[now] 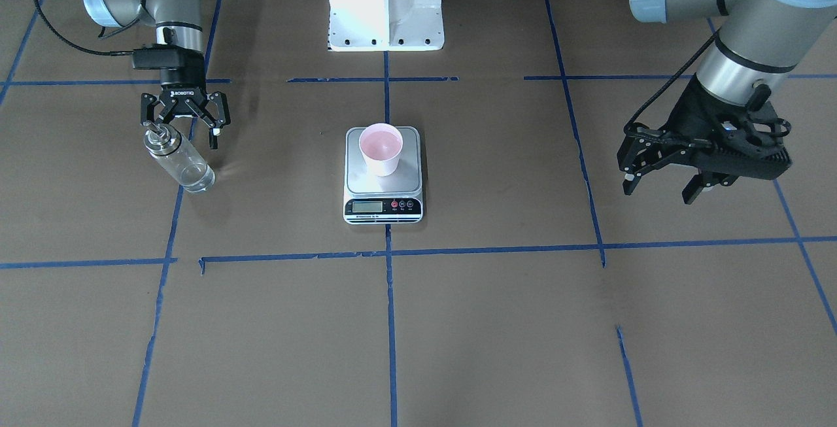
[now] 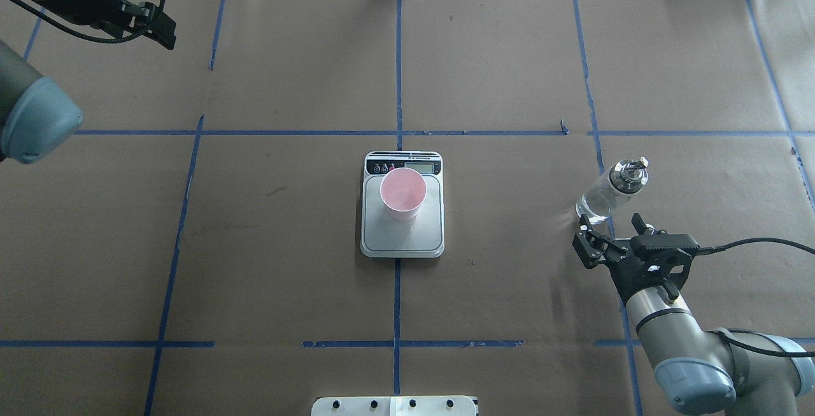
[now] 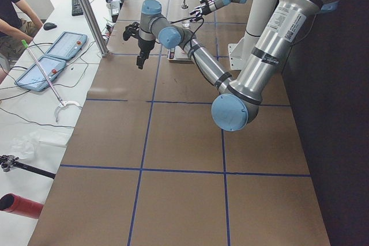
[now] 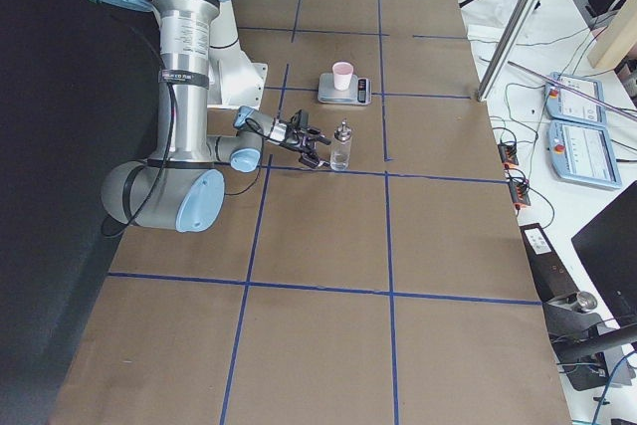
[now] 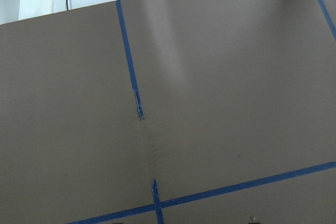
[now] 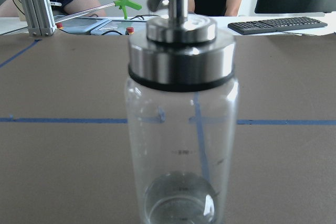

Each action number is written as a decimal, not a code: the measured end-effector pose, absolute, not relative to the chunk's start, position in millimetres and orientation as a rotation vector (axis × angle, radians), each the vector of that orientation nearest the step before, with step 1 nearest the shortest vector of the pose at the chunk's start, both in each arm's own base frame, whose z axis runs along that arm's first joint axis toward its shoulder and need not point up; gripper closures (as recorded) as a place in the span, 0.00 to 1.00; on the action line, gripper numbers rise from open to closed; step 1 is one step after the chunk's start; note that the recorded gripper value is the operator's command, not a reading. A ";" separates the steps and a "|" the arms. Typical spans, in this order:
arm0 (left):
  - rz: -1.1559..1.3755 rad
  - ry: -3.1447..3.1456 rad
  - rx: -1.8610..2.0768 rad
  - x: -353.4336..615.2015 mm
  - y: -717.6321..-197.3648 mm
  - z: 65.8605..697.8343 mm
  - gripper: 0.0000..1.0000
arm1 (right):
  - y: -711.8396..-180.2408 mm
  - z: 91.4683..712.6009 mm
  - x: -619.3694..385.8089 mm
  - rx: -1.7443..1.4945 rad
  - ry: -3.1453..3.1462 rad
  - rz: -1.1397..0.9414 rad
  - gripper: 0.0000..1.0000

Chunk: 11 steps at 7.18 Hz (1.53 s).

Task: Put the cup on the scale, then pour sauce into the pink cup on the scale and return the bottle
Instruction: 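Close the right gripper around the glass bottle and lift it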

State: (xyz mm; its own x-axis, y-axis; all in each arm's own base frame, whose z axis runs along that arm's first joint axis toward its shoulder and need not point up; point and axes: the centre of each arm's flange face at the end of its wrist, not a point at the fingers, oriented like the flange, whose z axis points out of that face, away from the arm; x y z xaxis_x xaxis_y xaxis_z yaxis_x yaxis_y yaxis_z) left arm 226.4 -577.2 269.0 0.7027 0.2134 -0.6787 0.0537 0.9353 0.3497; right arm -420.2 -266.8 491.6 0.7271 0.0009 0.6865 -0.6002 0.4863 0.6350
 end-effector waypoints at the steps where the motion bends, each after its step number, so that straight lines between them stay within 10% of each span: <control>1: 0.091 0.790 0.358 227.2 -577.1 268.4 0.15 | -270.1 491.0 -419.9 1.016 -0.674 0.397 0.01; 11: 0.086 0.785 0.364 223.6 -577.9 267.7 0.15 | -309.6 482.3 -435.6 1.057 -0.621 0.407 0.01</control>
State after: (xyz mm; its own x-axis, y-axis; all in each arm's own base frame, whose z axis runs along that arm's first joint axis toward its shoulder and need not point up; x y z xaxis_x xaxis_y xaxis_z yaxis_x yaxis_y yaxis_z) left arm 223.6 -577.9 267.7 0.7075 0.2092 -0.6750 0.0588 0.9345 0.3512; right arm -435.6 -309.6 482.3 0.7606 0.0182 0.6489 -0.5879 0.4433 0.6767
